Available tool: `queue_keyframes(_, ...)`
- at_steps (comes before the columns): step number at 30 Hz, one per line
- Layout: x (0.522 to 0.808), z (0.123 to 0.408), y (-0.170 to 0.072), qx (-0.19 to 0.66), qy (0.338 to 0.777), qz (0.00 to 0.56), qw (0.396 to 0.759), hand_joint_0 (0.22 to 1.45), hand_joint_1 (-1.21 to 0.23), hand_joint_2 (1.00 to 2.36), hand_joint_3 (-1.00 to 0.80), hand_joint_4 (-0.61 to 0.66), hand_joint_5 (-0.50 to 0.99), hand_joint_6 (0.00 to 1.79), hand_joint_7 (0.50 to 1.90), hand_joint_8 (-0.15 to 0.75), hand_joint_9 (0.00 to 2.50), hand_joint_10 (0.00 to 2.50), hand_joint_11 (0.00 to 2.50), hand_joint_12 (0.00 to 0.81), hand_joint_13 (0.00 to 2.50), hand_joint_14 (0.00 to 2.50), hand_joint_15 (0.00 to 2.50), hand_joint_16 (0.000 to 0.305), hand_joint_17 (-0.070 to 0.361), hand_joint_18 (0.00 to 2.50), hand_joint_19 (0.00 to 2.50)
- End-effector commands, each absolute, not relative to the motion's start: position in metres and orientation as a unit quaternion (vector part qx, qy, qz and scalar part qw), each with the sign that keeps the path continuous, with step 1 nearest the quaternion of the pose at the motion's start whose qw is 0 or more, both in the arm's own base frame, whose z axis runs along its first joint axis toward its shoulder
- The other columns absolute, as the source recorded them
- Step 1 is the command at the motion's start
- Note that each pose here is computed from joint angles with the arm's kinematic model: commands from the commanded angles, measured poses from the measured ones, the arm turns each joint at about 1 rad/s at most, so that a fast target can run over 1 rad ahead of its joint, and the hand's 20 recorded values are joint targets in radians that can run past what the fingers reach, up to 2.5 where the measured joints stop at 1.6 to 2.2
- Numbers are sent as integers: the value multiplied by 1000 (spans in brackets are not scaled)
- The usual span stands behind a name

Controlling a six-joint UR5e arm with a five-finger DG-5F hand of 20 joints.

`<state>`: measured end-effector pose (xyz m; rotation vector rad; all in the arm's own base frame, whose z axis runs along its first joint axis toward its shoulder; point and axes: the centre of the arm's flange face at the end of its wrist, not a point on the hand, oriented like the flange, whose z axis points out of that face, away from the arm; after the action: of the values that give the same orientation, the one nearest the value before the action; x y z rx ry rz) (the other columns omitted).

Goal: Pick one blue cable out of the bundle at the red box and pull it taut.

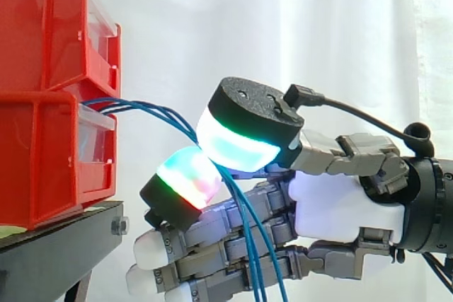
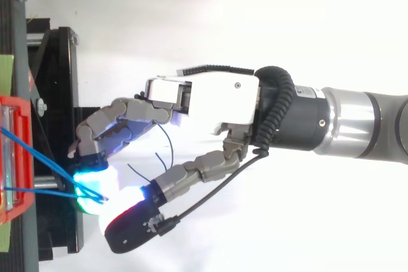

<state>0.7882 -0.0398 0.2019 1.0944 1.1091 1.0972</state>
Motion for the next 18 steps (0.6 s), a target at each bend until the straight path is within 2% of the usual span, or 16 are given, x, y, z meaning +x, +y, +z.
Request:
queue_keyframes(1,788,202,-40,469,475,469,579,610,-890,1015,-211,199,-76,860,1207,373,853,9,362,360,565,8,213,50,111,529,280)
queue_keyframes(9,787,202,-42,470,476,467,579,635,-884,1016,-243,219,-83,866,1247,385,1047,17,710,358,587,9,246,48,108,534,291)
queue_keyframes(11,787,202,-44,471,477,466,578,640,-875,1016,-257,212,-86,869,1233,392,1159,19,898,359,596,10,248,48,108,535,292)
queue_keyframes(18,786,202,-44,480,479,464,569,649,-867,1016,-271,203,-91,870,1232,384,1213,20,1083,365,633,10,282,48,108,542,290)
